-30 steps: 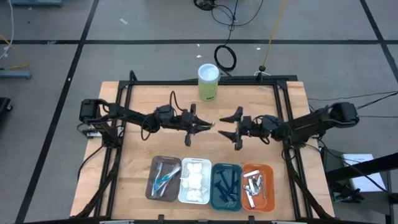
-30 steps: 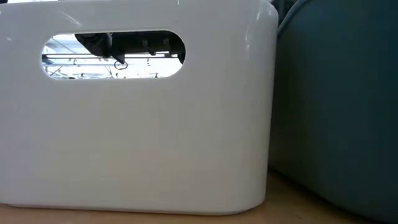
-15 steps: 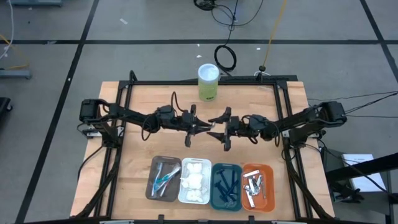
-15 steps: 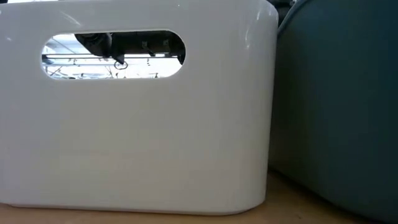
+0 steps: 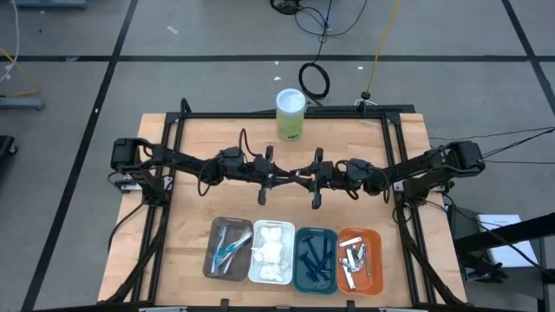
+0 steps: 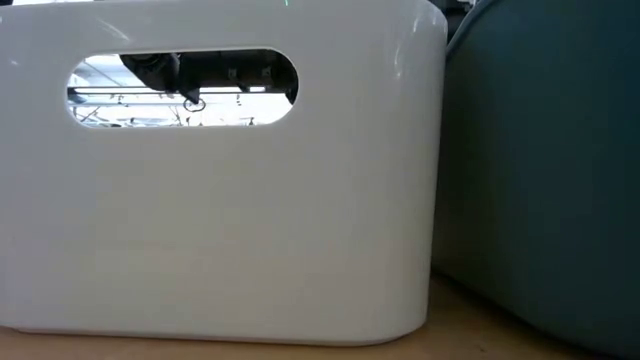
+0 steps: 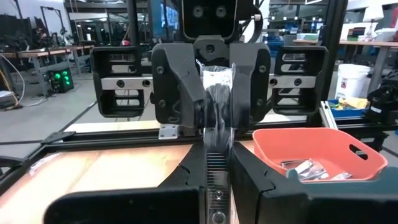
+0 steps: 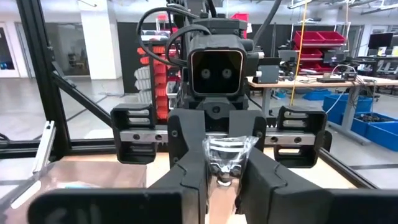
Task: Pick & Place Travel size toiletries
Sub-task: Put the silver nail cutter into the orange bin
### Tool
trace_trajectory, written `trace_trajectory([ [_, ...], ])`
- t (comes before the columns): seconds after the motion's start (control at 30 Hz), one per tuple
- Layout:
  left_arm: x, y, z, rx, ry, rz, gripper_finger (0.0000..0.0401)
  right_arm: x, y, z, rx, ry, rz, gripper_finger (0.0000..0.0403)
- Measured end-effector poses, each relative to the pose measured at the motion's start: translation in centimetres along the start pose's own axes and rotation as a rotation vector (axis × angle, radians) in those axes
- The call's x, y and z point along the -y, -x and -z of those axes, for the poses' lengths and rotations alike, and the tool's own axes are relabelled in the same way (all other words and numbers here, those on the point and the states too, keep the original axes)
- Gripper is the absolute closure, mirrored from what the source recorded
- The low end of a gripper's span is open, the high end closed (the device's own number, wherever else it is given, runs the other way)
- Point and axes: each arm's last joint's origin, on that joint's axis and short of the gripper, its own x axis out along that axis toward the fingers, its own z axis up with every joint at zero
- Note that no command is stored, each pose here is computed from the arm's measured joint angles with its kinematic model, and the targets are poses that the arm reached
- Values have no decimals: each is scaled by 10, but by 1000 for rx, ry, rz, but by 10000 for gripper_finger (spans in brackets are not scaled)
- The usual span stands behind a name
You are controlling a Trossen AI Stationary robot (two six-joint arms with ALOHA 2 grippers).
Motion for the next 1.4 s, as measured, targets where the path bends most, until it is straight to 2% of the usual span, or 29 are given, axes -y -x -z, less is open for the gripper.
trace_trajectory([
  [0.13,-1,0,1,-5,6,-49,373,4,0,2,-26,-3,12,353],
  [0.2,-1,0,0,-16,50,-115,353,7,0,3,-38,-14,23,353],
  [0.3,2,-1,-8,-94,85,-211,296,11,3,0,-69,-12,35,353],
  [0.43,8,-4,-33,-222,32,-308,205,12,14,-10,-129,-9,20,353],
  [0.5,12,0,-45,-288,-3,-306,166,11,21,-18,-145,-18,5,353],
  [0.6,15,8,-69,-272,-54,-306,122,3,36,-30,-192,-69,-97,353],
  [0.7,9,19,-80,-278,-85,-385,97,-11,55,-42,-252,-193,-266,353],
  [0.83,-7,28,-76,-339,-64,-466,86,-38,80,-51,-357,-368,-487,353],
  [0.97,-22,33,-67,-393,14,-526,92,-69,105,-49,-524,-447,-602,353],
  [1.03,-27,36,-61,-432,52,-548,98,-82,115,-44,-613,-488,-573,353],
  [1.23,-30,34,-57,-432,95,-564,114,-111,137,-24,-824,-571,-432,353],
  [1.4,-27,32,-56,-430,107,-557,120,-125,146,-8,-939,-591,-333,352],
])
